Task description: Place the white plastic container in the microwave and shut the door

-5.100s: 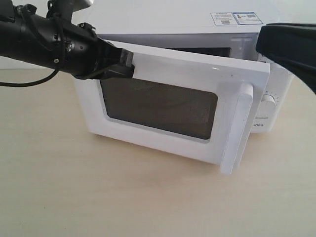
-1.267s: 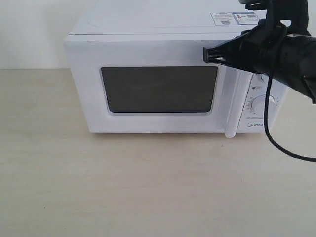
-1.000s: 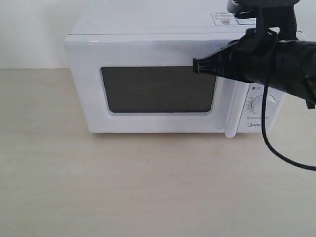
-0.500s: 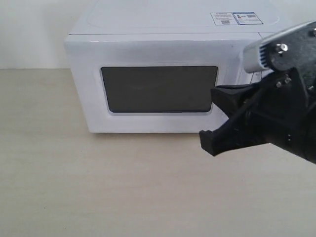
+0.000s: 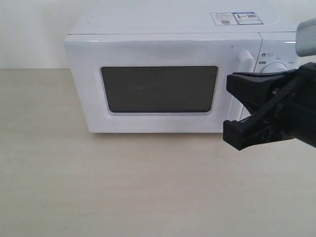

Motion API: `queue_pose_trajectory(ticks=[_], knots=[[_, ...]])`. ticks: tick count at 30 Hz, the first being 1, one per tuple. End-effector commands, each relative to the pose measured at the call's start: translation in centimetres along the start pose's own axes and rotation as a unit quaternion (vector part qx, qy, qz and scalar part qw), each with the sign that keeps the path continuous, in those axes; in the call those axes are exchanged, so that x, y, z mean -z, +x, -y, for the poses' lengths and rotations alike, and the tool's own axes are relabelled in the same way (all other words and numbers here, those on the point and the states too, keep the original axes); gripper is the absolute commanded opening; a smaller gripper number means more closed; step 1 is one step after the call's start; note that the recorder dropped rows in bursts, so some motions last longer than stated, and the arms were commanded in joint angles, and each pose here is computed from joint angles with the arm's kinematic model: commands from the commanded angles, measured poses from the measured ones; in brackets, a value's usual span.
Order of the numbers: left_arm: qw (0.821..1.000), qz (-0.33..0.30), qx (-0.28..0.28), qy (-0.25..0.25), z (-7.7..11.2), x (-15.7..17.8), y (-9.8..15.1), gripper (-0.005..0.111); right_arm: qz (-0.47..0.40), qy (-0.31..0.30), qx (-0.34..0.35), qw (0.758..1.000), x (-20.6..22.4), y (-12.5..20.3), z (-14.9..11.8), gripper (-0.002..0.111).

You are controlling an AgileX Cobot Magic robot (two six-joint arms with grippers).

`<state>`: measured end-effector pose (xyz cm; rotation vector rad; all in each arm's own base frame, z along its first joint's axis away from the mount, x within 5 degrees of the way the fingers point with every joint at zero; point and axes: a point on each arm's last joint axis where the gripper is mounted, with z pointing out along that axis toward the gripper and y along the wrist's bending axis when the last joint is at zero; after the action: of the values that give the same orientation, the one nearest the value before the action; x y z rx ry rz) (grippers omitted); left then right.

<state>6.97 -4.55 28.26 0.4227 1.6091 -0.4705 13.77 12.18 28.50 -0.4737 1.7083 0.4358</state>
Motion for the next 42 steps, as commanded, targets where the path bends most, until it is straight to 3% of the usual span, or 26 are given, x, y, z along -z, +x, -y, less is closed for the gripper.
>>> queue_pose_trajectory(ticks=[1,23,29,32,35,42], knots=[[1.0,0.005,0.0,-0.002,0.0,0.1,0.0,0.004,0.0,-0.002,0.003,1.0,0.1,0.1,0.0,0.0],[1.0,0.005,0.0,-0.002,0.0,0.1,0.0,0.004,0.045,-0.001,0.002,0.999,2.6,-1.0,1.1,0.0],[1.0,0.005,0.0,-0.002,0.0,0.1,0.0,0.004,0.008,0.021,-0.046,0.999,4.1,0.8,3.2,0.0],[1.0,0.005,0.0,-0.002,0.0,0.1,0.0,0.004,-0.018,0.068,-0.092,0.993,5.8,2.0,5.2,0.0],[1.0,0.005,0.0,-0.002,0.0,0.1,0.0,0.004,-0.022,0.109,-0.088,0.99,6.3,2.1,6.2,0.0],[1.0,0.005,0.0,-0.002,0.0,0.1,0.0,0.004,-0.015,0.126,-0.095,0.987,6.4,2.1,6.6,0.0]])
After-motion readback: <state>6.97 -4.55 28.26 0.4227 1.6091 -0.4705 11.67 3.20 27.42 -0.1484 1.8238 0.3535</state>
